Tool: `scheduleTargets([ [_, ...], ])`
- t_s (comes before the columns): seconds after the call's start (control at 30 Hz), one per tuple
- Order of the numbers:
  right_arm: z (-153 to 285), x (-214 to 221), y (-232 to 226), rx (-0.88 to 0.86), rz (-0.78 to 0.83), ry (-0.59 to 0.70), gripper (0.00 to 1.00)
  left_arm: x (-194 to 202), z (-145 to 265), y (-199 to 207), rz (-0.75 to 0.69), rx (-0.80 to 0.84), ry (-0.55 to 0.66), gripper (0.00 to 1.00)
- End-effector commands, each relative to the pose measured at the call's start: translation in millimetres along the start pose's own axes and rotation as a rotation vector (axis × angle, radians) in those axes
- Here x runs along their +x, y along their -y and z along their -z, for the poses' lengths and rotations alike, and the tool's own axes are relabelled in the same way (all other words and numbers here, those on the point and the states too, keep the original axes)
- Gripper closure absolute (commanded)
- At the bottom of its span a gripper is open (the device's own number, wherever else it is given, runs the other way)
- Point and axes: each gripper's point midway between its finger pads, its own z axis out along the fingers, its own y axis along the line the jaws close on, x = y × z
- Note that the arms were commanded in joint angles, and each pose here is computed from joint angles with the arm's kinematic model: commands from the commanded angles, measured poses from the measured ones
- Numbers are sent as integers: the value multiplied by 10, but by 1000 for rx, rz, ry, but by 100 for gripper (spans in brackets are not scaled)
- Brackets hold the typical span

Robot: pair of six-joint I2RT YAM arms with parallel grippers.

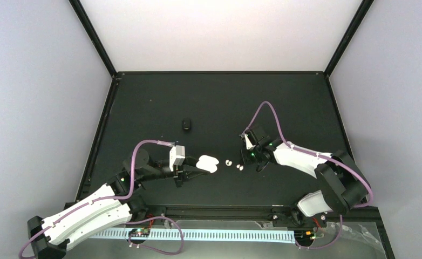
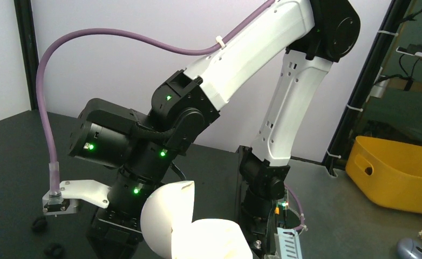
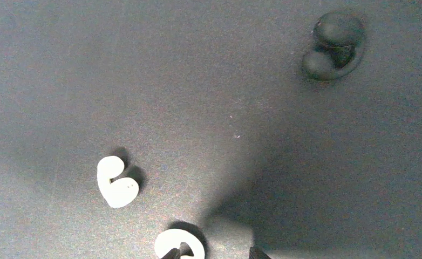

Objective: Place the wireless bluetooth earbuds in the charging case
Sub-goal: Pick up the earbud from the center of the board.

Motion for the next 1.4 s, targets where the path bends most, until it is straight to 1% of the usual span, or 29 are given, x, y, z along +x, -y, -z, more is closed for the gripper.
scheduleTargets([
  [0.0, -49, 77, -30, 3, 30, -29, 68, -51, 16, 26, -19, 13, 19, 99],
  [0.23, -98, 201, -90, -1, 46, -62, 68, -42, 21, 31, -18, 14, 18, 98],
  [0.37, -99, 239, -99, -5, 46, -62, 70, -44, 20, 30, -18, 14, 19, 98],
  [0.7, -94, 250, -229, -44, 70, -60, 88, -45, 16, 38, -15, 20, 18, 98],
  [0.9, -58, 258, -258, -61, 63, -53, 93, -39, 19, 40, -12, 21, 17, 98],
  [1.03, -9, 264, -276, -71, 58, -46, 99, -49, 19, 42, -15, 21, 19, 99],
  [1.23, 116, 206, -315, -84, 48, -13, 99, -48, 19, 41, -12, 21, 19, 99],
  [1.37, 354, 69, -380, -105, 38, 62, 99, -56, 21, 44, -13, 21, 21, 98],
])
